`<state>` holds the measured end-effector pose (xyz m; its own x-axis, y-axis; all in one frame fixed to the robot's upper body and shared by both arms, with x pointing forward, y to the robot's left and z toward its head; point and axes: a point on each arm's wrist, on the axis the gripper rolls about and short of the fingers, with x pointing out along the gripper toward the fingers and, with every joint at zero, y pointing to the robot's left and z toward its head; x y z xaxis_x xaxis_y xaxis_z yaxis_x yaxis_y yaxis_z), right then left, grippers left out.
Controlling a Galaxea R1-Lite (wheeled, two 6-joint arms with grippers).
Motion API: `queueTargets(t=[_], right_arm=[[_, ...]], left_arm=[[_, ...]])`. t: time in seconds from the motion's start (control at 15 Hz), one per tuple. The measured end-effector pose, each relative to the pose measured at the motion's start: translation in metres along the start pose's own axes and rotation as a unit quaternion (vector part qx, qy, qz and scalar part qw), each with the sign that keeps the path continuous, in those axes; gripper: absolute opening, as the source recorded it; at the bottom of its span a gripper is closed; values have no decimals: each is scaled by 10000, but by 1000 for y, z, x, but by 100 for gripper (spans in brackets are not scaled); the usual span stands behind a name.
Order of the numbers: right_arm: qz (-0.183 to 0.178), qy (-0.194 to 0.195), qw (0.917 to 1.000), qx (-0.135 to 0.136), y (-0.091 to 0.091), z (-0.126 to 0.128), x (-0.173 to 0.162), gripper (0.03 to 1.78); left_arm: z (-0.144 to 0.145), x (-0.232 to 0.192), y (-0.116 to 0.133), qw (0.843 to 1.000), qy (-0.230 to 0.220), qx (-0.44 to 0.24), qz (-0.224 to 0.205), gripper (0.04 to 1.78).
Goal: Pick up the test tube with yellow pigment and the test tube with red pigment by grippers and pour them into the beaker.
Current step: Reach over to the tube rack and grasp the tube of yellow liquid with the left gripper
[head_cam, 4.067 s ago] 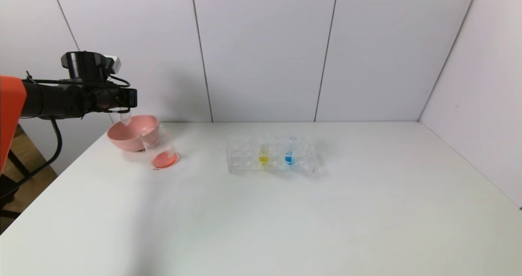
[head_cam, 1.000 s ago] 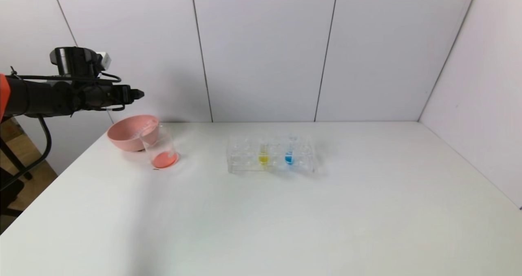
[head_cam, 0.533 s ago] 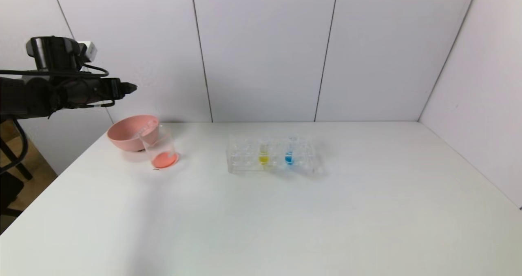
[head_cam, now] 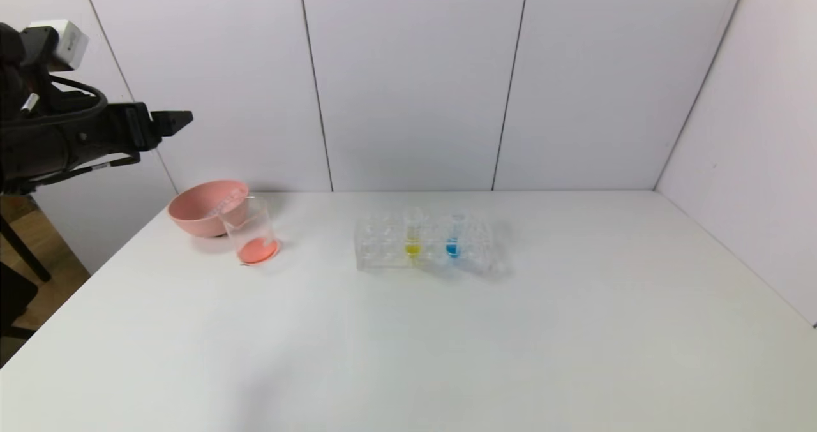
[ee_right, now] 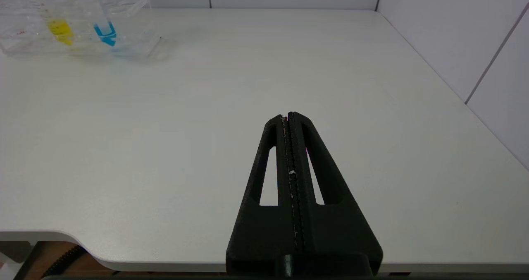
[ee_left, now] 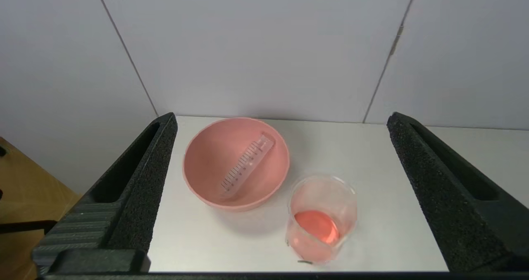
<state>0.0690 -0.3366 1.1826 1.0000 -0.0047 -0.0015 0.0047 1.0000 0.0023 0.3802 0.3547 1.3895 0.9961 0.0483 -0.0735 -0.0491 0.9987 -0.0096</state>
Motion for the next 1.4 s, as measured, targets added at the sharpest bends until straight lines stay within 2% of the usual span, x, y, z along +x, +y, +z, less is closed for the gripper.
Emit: queueTargets(t=[0.47,0.73,0.87,1.07,1.27,1.4], right_arm=[[0,0,10000,2,0,0,0,11],[0,0,10000,0,0,0,0,11],[0,-2,10000,2,0,0,0,11],[0,0,10000,2,0,0,0,11],[0,0,10000,2,0,0,0,11],[0,0,10000,0,0,0,0,11]], left_arm=[[11,-108,-34,9956,-538,-17,-762,177],[6,-141,-64,9915,-459,-90,-1212,177],[-2,-145,-85,9919,-297,-186,-1218,177],[-18,-134,-118,9945,-130,-280,-1003,177],[-35,-112,-148,9958,-246,-360,-804,177],[-46,-98,-163,9946,-392,-498,-825,177]])
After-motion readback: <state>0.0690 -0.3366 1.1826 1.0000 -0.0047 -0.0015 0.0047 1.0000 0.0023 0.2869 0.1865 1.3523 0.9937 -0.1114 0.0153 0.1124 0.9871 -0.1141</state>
